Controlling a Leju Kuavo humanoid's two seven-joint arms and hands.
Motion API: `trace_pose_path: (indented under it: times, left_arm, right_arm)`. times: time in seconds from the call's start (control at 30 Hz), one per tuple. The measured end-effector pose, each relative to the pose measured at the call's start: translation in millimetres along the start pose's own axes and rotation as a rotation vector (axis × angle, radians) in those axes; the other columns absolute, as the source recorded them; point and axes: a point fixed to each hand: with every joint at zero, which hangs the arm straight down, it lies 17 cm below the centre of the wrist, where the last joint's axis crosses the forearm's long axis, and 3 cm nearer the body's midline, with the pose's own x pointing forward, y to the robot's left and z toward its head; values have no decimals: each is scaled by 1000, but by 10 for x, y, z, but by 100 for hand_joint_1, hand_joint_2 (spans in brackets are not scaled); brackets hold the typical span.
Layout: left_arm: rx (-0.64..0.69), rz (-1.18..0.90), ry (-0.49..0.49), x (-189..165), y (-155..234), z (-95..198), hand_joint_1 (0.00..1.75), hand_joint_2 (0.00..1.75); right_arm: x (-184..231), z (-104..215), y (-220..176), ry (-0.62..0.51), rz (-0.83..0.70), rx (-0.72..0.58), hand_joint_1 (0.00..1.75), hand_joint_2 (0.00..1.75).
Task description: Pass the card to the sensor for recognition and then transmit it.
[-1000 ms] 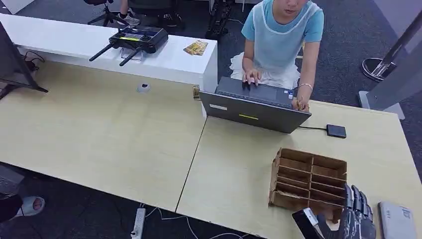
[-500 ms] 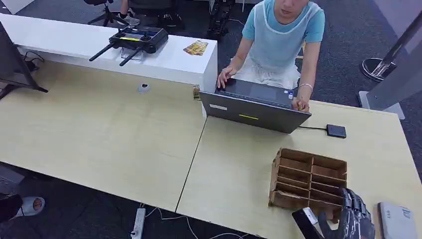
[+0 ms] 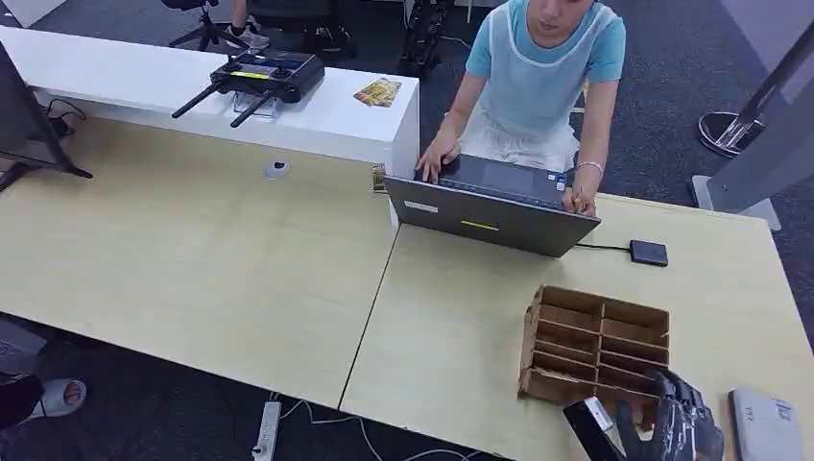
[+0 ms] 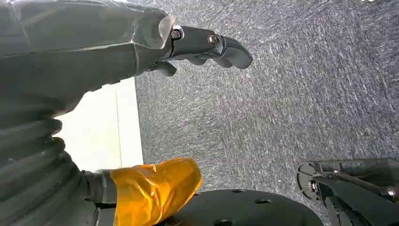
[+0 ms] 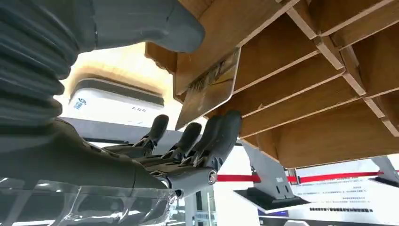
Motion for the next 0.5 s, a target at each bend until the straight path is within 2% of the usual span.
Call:
trace_pose_path:
  times: [0.17,0.23,0.27,0.5]
  left_arm:
    - [0,0,0,0,0,0,0,175]
    - [0,-1,0,0,0,0,0,175]
    - [0,-1,0,0,0,0,0,175]
    - [0,-2,0,0,0,0,0,175]
  right_arm:
    - [0,-4,-1,0,0,-1,94,175]
    - [1,-8,-5,0,0,-2,96,175]
    - [2,-11,-7,-1,0,-2,91,175]
    - [0,-17,-3,-1,2,-3,103,175]
